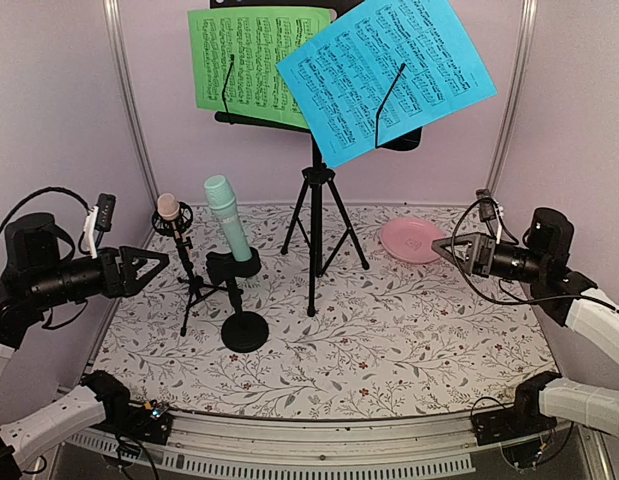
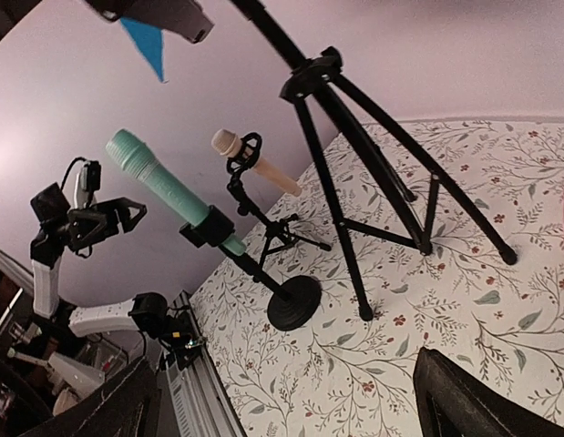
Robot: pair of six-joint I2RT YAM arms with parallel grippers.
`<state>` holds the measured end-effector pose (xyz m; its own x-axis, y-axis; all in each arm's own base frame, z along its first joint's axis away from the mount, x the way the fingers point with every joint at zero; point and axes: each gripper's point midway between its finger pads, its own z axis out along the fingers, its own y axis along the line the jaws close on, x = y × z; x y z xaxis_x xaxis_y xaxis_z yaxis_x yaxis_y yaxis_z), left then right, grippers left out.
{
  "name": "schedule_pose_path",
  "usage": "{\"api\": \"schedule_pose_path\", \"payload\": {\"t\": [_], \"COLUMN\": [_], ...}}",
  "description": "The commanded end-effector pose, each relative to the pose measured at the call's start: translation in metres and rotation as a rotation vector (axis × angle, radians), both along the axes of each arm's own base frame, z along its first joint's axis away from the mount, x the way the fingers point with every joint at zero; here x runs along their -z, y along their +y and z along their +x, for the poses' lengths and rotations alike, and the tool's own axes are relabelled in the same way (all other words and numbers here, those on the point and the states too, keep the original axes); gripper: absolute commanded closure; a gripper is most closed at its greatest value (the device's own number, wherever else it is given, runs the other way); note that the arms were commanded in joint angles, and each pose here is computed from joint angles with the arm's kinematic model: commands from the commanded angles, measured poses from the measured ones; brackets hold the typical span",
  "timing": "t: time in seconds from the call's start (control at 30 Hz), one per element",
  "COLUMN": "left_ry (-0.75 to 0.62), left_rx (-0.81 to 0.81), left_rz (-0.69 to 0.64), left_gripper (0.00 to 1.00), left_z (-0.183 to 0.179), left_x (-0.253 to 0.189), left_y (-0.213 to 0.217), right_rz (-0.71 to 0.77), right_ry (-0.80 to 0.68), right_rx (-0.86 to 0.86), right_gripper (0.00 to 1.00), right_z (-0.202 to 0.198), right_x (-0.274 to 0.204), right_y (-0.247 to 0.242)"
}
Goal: Pack up the instrument practice props
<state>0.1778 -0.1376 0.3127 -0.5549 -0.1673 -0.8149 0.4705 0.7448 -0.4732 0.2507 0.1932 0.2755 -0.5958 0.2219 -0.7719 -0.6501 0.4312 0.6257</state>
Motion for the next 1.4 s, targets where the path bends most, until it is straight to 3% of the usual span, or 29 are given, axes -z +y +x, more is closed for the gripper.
{"api": "schedule_pose_path", "payload": {"t": [0.0, 0.13, 0.3, 0.5, 0.7, 0.87, 1.1, 1.37], "left_ry": [-0.124, -0.225, -0.214, -0.195, -0.276, -0.270, -0.586, -0.657], "left_rx": [-0.048, -0.053, -0.042, -0.029, 0.038, 0.084, 0.215, 0.258], "left_rz": [0.033, 0.017, 0.046, 0.053, 0.067, 0.160, 0.303, 0.384], "left_gripper": [0.01, 0.01, 0.01, 0.03, 0.04, 0.04, 0.01, 0.01], "left_z": [0.006, 0.007, 0.016, 0.021, 0.029, 0.041, 0.032, 0.037], "left_x": [-0.006, -0.015, -0.008, 0.010, 0.021, 0.059, 0.066, 0.076], "left_y": [0.010, 0.011, 0.006, 0.001, -0.016, -0.029, -0.046, -0.049], "right_rz": [-0.028, -0.025, -0.079, -0.131, -0.157, -0.175, -0.210, -0.224], "right_ry": [-0.244, -0.365, -0.508, -0.551, -0.569, -0.599, -0.609, -0.586], "right_rx": [-0.054, -0.136, -0.249, -0.336, -0.406, -0.425, -0.414, -0.420], "right_gripper": [0.01, 0.01, 0.01, 0.01, 0.01, 0.01, 0.01, 0.01], "right_z": [-0.023, -0.046, -0.067, -0.069, -0.072, -0.071, -0.064, -0.057], "right_x": [-0.037, -0.053, -0.069, -0.064, -0.055, -0.052, -0.044, -0.038], "right_y": [0.027, 0.059, 0.105, 0.147, 0.173, 0.181, 0.185, 0.194]}}
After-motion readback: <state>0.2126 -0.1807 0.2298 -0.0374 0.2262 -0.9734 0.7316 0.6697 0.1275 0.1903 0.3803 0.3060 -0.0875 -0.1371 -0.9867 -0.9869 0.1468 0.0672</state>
